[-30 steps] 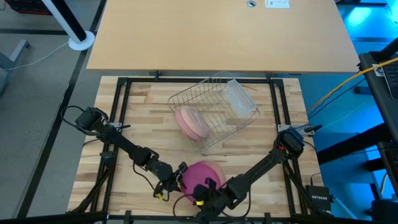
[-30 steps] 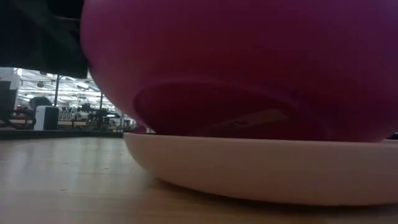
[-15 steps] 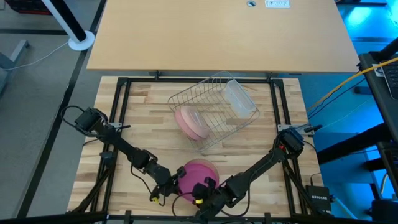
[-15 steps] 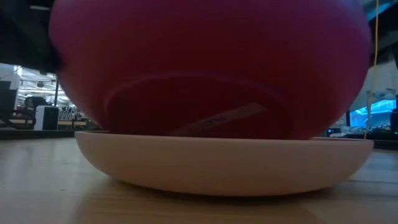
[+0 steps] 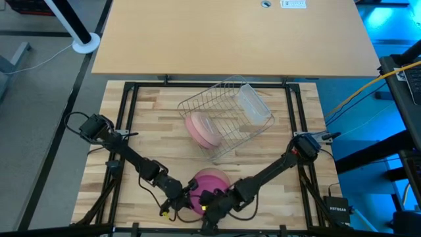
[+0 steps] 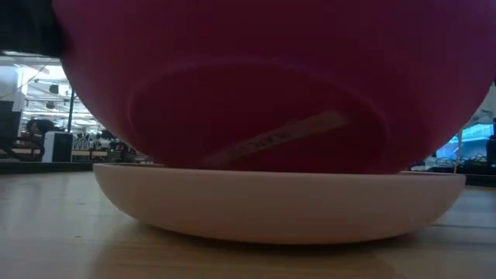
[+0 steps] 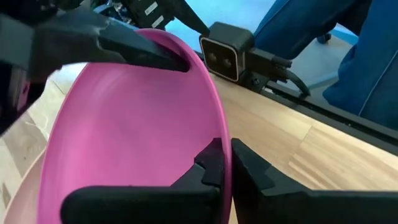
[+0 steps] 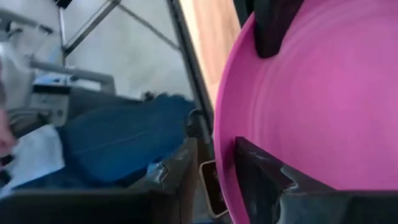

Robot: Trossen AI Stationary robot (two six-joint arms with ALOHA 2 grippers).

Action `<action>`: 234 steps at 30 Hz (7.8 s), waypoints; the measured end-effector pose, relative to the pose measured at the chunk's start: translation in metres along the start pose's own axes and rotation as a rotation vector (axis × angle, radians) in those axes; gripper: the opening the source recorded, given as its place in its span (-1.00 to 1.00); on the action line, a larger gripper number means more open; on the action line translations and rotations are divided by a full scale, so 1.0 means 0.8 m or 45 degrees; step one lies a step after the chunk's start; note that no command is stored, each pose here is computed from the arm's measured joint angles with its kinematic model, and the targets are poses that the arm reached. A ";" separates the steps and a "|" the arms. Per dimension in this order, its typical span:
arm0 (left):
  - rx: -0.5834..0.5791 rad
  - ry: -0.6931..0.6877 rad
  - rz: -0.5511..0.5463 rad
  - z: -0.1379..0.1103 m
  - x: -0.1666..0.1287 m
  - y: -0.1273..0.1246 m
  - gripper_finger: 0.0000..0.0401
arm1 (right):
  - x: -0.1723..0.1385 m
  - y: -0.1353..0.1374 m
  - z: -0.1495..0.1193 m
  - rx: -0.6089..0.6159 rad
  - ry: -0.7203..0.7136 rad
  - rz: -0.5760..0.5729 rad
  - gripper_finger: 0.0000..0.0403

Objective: Sort dishes
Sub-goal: Put the pink plate into the dish rack

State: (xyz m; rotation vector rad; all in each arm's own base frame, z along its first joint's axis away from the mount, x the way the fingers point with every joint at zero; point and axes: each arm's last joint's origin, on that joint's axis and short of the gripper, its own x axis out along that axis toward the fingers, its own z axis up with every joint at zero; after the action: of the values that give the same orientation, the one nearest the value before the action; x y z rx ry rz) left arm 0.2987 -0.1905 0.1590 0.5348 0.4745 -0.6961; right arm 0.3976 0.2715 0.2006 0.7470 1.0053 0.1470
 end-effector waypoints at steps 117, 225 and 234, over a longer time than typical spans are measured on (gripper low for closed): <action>-2.060 -1.628 1.982 0.012 -0.073 0.260 -1.00 | -0.575 -0.110 -0.069 -0.909 -1.090 -1.403 -0.45; -1.979 -1.354 1.944 0.005 -0.054 0.257 -0.97 | -0.236 -0.171 -0.044 -0.233 -1.412 -1.153 -0.45; -1.833 -1.124 2.004 0.002 -0.052 0.256 -0.97 | -0.204 -0.195 -0.017 -0.230 -1.262 -1.185 -0.45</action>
State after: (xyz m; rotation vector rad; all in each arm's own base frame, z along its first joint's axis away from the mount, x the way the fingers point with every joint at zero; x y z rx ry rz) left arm 0.4148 -0.0399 0.2454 -0.8009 -0.3977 0.9745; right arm 0.2634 0.0897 0.2141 0.0672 0.2867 -0.8585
